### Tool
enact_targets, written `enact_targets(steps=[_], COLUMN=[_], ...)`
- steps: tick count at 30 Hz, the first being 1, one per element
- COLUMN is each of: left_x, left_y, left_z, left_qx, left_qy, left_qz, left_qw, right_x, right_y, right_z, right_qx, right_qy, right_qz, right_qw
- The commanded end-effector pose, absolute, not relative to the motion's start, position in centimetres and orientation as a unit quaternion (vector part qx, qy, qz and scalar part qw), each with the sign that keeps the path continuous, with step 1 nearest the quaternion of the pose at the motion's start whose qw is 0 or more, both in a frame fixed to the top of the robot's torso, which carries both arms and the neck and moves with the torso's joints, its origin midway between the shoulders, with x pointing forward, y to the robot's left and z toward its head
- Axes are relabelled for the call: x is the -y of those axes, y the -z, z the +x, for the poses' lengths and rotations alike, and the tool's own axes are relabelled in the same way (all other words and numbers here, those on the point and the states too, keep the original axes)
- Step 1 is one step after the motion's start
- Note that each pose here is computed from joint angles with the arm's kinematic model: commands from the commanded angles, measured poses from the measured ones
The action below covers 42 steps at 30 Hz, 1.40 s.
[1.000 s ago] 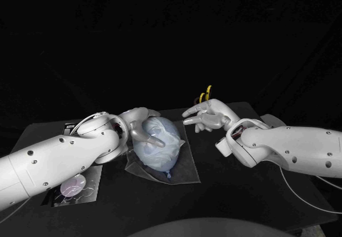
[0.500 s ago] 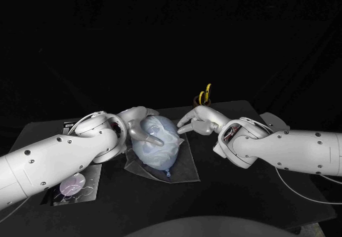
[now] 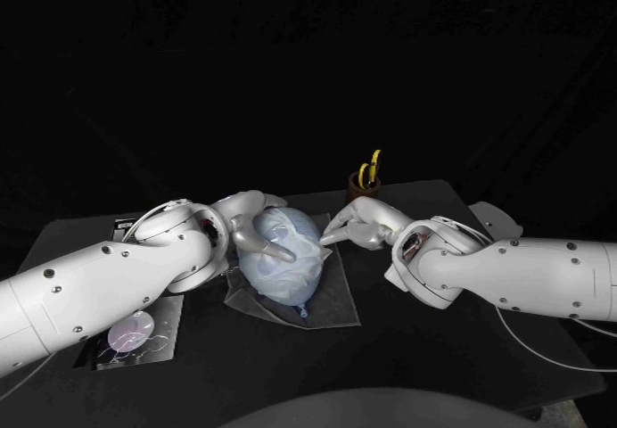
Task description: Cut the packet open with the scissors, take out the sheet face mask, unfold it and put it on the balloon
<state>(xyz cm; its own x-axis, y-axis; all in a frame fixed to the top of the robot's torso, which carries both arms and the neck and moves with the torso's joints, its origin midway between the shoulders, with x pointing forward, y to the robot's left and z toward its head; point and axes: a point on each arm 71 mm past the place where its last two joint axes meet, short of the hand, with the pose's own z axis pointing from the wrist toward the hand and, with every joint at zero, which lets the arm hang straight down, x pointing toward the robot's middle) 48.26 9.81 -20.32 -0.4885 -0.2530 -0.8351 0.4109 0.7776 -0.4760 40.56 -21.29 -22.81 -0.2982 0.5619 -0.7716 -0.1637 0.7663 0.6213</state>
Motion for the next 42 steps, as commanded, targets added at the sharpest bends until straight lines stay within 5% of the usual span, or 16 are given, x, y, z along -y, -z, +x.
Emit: enact_targets(steps=[1,28,42], left_x=[-9.7,-9.7,-9.8], left_y=[20.5,20.5,20.5], left_z=[48.2,48.1,48.2], left_qx=[-0.801,-0.801,-0.802], left_qy=[0.33,0.333,0.333], left_qz=[0.054,0.051,0.049], left_qw=[0.497,0.495,0.494], right_x=[21.1,19.5,19.2], right_y=[23.2,24.2,23.9], right_z=[40.4,40.2,40.2], right_qx=[-0.757,-0.767,-0.748], right_qy=[-0.309,-0.322,-0.328], right_qz=[0.152,0.153,0.147], right_qw=[0.556,0.534,0.559])
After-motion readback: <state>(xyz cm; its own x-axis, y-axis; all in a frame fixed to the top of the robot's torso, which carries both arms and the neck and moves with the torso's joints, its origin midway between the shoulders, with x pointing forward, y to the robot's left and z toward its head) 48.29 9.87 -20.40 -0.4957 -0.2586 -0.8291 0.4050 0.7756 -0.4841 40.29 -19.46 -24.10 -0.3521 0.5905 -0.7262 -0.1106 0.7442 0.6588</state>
